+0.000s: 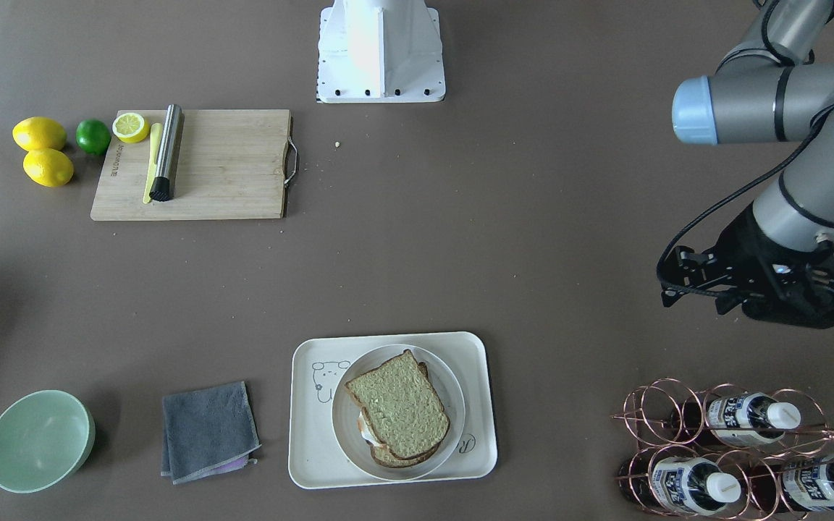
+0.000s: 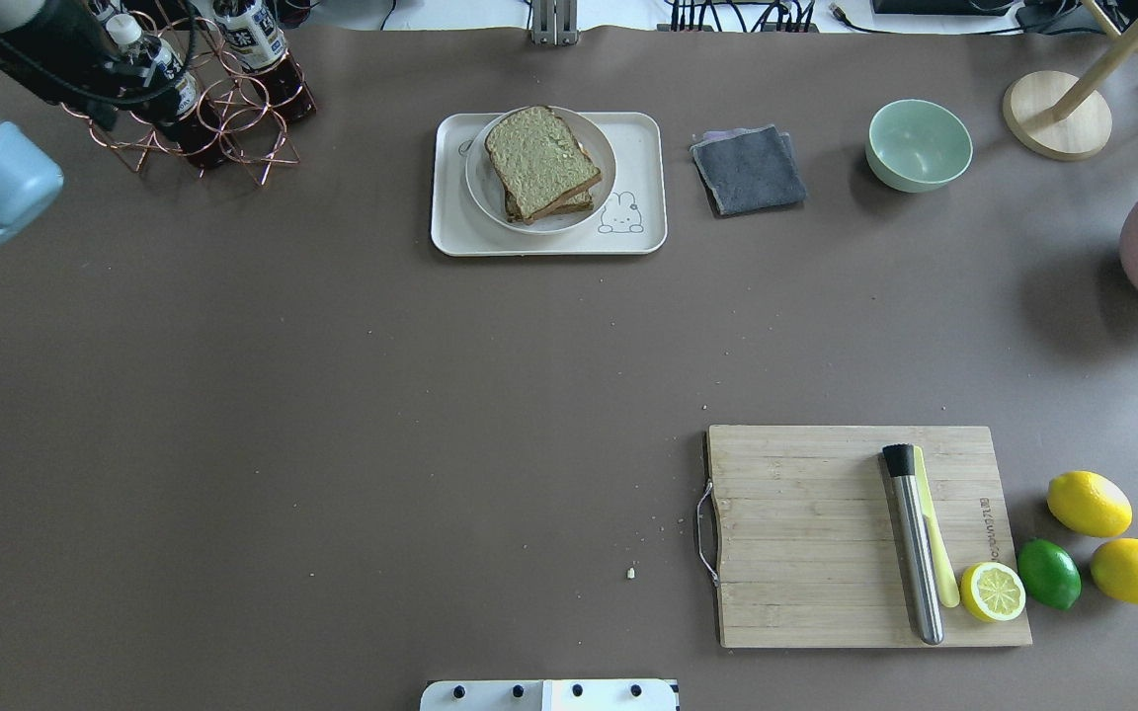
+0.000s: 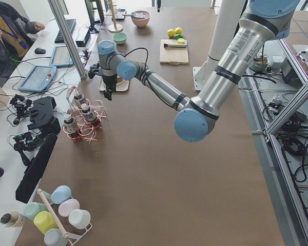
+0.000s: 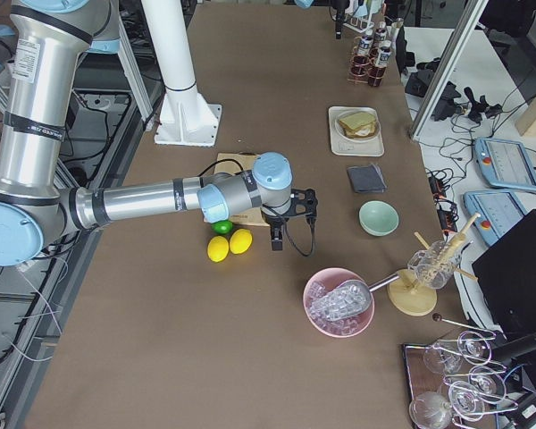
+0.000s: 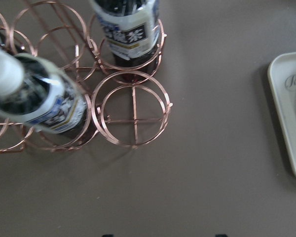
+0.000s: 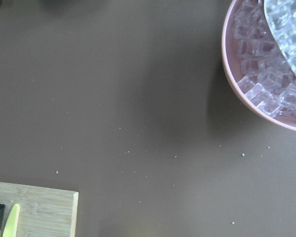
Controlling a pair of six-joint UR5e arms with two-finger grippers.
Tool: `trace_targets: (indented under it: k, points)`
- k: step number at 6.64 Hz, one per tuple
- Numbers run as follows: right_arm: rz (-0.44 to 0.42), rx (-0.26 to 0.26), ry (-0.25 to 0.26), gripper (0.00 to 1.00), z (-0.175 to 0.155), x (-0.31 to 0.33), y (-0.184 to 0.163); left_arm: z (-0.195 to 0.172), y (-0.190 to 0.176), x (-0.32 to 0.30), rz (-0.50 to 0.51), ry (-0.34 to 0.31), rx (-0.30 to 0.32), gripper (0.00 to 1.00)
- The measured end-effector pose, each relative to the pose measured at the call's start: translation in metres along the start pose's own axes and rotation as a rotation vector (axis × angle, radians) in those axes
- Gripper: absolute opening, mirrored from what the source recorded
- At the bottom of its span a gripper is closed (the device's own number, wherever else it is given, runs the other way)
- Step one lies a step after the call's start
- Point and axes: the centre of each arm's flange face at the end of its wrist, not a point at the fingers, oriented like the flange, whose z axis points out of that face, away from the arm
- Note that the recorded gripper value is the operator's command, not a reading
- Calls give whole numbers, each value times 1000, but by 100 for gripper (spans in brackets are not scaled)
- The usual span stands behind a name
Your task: Make sandwich and place on tray
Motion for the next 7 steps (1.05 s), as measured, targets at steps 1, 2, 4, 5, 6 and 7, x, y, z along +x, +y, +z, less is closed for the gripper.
trace_targets:
  k: [1, 2, 4, 5, 6, 7]
  points:
    - [-39, -10, 52, 100, -12, 19, -11, -25, 46, -58, 64, -41, -10, 98]
    - [-67, -20, 94, 100, -26, 41, -23, -44, 90, -127, 128, -79, -23, 98]
    - [-69, -30, 126, 100, -45, 83, -28, -64, 173, -248, 185, -123, -62, 98]
    - [-63, -29, 132, 100, -48, 94, -26, -66, 211, -281, 169, -126, -82, 98]
    - [-65, -29, 139, 100, -50, 98, -24, -68, 239, -301, 138, -116, -87, 98]
    - [-67, -30, 156, 100, -50, 101, -23, -71, 258, -311, 104, -89, -84, 98]
